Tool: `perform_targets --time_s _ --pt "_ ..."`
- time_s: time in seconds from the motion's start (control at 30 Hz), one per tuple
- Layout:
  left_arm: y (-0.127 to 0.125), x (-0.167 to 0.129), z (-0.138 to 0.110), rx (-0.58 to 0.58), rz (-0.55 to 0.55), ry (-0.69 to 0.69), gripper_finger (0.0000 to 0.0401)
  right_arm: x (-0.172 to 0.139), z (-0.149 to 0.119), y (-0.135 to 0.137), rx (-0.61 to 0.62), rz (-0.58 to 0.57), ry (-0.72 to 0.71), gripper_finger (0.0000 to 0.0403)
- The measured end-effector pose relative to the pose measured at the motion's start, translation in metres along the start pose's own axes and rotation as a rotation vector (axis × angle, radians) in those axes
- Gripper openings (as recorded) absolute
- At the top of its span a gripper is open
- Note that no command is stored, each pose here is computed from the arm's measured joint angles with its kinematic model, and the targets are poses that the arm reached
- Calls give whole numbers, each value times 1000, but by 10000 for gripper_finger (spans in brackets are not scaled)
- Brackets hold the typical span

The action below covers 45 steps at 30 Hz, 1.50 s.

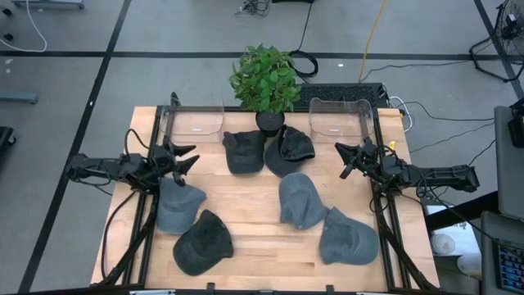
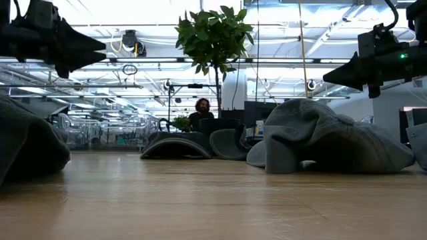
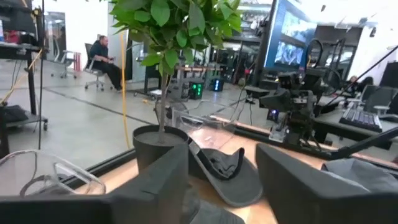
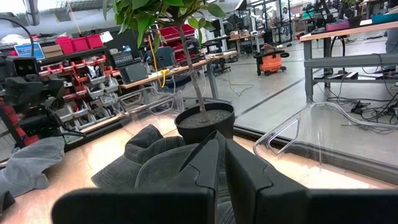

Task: Pick & Place hat
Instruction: Put the top left gray cap into the right transparent bin

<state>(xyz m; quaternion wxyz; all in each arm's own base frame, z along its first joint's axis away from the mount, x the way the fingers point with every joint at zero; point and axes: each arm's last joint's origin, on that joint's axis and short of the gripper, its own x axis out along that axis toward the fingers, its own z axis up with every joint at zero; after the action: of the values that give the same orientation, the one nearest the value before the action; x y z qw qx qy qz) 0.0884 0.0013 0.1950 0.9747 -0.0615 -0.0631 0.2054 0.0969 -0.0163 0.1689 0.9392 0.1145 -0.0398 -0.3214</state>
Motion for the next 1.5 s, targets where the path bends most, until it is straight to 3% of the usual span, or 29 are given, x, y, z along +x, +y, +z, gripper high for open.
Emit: perform_targets --time_s 0.17,0.33,0.73,1.33,1.5 --pt "0 -3 24 49 3 27 271 0 0 0 0 0 0 16" --pt "-2 -3 47 62 6 54 292 0 0 0 0 0 0 16" --pt "-10 0 103 62 -34 56 278 0 0 0 0 0 0 16" --pt "-13 -6 184 84 -27 193 275 0 0 0 0 0 0 16" --pt "-17 -5 208 54 -101 224 279 0 0 0 0 0 0 16"
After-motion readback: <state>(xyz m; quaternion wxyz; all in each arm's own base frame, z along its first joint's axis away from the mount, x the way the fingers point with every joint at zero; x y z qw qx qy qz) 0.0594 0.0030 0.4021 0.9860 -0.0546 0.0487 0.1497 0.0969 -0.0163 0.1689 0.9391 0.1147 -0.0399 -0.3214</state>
